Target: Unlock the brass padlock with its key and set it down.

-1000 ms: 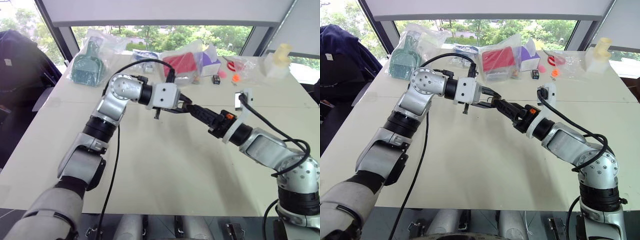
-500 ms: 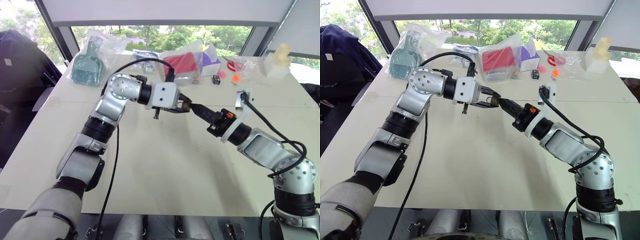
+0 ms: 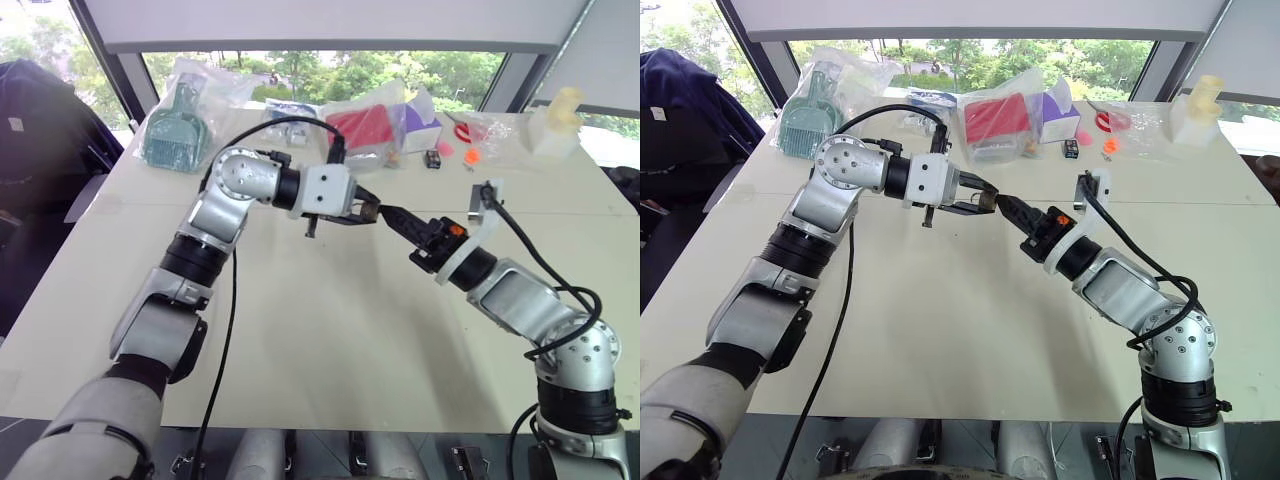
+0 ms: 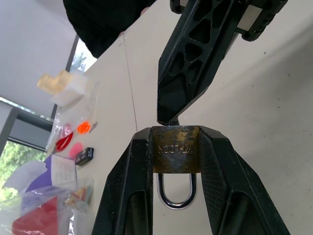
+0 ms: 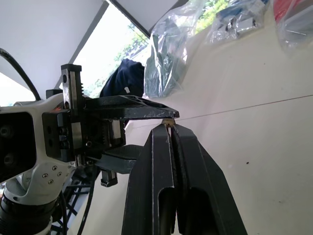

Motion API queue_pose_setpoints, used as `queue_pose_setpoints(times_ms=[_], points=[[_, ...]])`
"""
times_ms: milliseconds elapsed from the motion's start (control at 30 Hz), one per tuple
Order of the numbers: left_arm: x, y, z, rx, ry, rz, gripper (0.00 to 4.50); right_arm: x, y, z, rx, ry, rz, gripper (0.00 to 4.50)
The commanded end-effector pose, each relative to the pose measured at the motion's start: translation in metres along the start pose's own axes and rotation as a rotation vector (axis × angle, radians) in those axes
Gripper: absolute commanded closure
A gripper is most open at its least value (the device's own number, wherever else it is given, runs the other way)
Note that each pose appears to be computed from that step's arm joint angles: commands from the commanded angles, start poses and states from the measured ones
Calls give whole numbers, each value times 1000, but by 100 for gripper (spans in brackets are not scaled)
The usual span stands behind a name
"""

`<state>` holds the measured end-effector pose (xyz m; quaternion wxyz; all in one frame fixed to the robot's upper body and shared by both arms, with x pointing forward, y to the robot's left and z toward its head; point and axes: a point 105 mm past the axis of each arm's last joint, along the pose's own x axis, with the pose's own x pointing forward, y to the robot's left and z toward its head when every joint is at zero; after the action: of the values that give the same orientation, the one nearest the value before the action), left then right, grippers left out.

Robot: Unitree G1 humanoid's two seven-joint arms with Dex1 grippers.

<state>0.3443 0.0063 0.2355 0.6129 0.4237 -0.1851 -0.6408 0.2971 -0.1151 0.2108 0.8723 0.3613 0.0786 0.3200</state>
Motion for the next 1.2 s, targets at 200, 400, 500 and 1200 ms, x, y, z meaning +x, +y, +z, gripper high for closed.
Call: queue_pose_setpoints(times_ms=[200, 400, 500, 1200], points=[[0, 13, 14, 174, -45, 114, 380, 4, 10, 12, 140, -90, 24, 449], [0, 22, 24, 415, -71, 265, 380, 6, 3, 20, 370, -165, -34, 449], [-1, 20, 27, 503, -82, 301, 380, 7, 2, 22, 469, -195, -45, 449], [-8, 38, 19, 398, -71, 265, 380, -12, 7, 15, -327, -7, -38, 114]])
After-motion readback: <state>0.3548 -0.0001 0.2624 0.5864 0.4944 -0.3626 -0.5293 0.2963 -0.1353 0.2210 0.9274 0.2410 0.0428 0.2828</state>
